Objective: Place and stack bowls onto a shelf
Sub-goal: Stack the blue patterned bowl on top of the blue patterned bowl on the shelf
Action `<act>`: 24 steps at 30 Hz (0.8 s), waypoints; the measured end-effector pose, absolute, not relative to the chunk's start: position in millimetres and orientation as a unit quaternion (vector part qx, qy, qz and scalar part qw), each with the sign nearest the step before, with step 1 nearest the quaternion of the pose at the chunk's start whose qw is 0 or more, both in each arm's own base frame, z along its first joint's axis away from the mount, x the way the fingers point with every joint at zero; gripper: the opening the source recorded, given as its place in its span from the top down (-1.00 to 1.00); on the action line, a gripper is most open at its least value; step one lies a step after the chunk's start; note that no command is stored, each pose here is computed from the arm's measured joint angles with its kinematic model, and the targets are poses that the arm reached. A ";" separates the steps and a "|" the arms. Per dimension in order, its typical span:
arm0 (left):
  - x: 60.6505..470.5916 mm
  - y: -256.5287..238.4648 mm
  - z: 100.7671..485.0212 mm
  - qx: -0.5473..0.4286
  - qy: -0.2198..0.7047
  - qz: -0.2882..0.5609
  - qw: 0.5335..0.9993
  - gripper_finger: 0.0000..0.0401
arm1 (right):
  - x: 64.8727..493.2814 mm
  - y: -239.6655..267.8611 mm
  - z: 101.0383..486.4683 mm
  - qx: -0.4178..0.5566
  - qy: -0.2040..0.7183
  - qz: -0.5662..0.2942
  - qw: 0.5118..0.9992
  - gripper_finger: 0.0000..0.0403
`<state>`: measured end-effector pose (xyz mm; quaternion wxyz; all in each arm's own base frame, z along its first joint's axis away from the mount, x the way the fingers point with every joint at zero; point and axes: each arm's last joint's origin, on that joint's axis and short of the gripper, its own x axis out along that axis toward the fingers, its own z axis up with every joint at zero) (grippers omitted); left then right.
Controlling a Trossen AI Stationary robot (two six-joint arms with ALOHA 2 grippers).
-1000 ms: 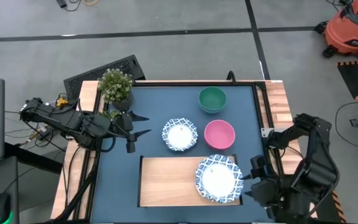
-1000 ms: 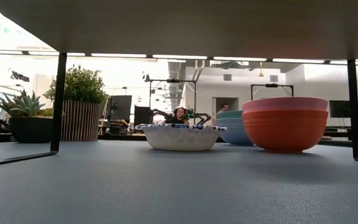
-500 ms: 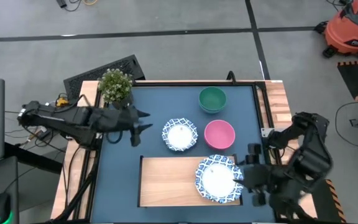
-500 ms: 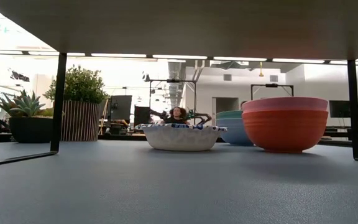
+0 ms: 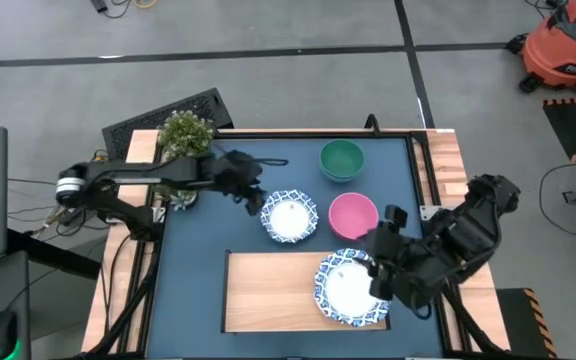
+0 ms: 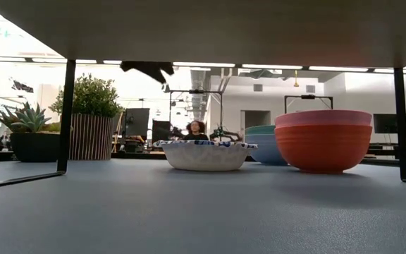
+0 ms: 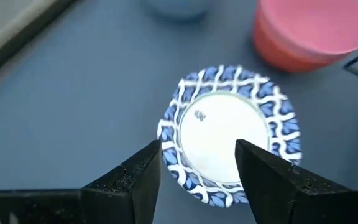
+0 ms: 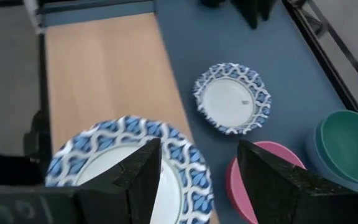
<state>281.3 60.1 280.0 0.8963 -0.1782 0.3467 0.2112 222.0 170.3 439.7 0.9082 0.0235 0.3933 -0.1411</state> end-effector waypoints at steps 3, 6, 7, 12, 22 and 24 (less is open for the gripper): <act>294.6 71.1 266.4 -0.206 0.369 0.221 0.879 0.06 | 225.5 165.7 439.6 0.030 0.395 -0.149 0.906 -0.16; 305.9 81.3 252.4 -0.210 0.386 0.245 0.864 0.06 | 227.8 162.8 439.3 0.036 0.400 -0.151 0.903 -0.16; 309.8 84.6 247.2 -0.208 0.393 0.250 0.860 0.06 | 228.6 161.6 439.3 0.038 0.400 -0.153 0.903 -0.16; 328.3 92.6 220.6 -0.175 0.438 0.246 0.846 0.06 | 230.9 158.4 439.2 0.040 0.400 -0.159 0.902 -0.16; 345.8 99.1 172.1 -0.161 0.493 0.240 0.820 0.06 | 231.9 157.6 439.4 0.051 0.397 -0.164 0.902 -0.16; 347.1 98.5 166.5 -0.170 0.503 0.220 0.818 0.06 | 232.0 157.6 439.5 0.051 0.397 -0.164 0.902 -0.16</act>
